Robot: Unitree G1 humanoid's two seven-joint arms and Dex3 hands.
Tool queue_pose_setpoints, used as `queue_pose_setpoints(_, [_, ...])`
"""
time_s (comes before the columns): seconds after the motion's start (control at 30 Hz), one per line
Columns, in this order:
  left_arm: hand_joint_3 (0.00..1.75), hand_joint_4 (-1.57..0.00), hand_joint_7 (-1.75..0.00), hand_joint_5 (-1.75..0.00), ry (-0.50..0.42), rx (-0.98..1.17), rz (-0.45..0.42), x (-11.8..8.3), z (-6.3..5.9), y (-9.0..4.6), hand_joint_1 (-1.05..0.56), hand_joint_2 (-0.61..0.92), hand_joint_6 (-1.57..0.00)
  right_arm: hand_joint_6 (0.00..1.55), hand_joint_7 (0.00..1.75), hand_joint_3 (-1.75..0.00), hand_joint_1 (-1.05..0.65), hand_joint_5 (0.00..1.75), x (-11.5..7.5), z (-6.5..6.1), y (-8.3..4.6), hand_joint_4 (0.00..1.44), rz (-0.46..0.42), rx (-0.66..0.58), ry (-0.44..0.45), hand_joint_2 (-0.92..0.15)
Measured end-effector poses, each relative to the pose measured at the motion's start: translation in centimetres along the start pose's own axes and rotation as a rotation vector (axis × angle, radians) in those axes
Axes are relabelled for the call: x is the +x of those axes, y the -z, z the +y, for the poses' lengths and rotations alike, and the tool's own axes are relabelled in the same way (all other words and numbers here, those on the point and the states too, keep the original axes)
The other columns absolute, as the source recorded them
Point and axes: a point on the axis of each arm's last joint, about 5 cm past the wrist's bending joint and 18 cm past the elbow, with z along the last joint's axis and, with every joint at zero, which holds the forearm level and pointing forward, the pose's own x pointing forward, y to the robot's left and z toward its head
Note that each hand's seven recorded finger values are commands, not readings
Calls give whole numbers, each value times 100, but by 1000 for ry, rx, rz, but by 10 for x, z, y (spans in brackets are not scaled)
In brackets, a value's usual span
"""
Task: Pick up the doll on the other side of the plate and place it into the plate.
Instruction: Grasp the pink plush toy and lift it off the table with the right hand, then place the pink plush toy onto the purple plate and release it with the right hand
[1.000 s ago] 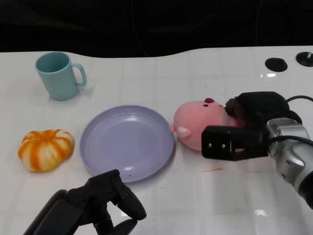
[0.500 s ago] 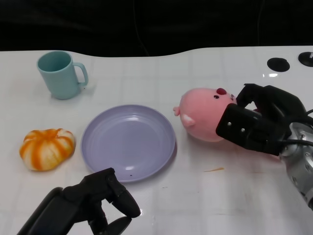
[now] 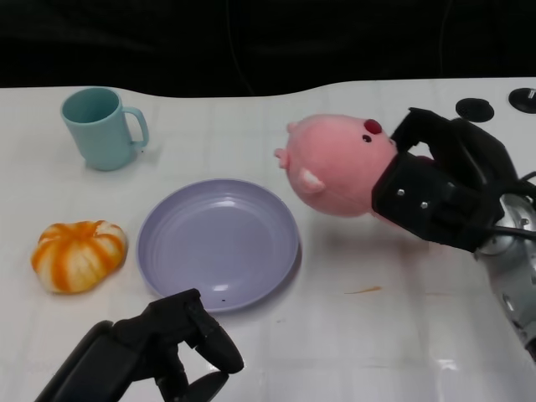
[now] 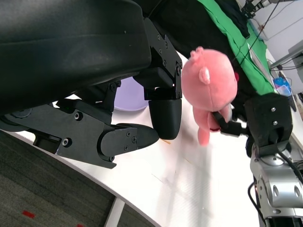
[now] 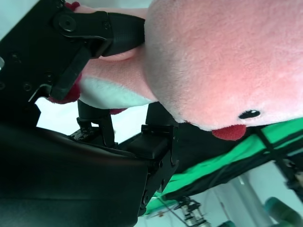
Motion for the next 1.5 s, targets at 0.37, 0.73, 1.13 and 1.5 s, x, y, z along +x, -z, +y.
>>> queue_pose_setpoints(0.37, [47, -66, -142, -168, 11, -1, 2, 4, -6, -1, -38, 92, -55, 80, 175, -149, -22, 175, 11, 12, -48, 102, -154, 70, -68, -32])
queue_pose_setpoints(0.73, [47, -65, -142, -167, 21, -17, -14, 7, -16, -3, -36, 92, -55, 77, 175, -137, -24, 175, 22, 37, -90, 102, -223, 20, -164, -34])
queue_pose_setpoints(1.13, [47, -67, -142, -170, 18, -27, -12, 8, -22, -7, -33, 92, -56, 84, 92, -78, -20, 175, 22, 73, -93, 83, -172, -60, -193, -51])
queue_pose_setpoints(1.5, [47, -67, -141, -169, 14, -31, -16, 8, -21, -7, -33, 92, -56, 52, 0, -15, -49, 37, 18, 76, -102, 33, -225, -82, -295, -92])
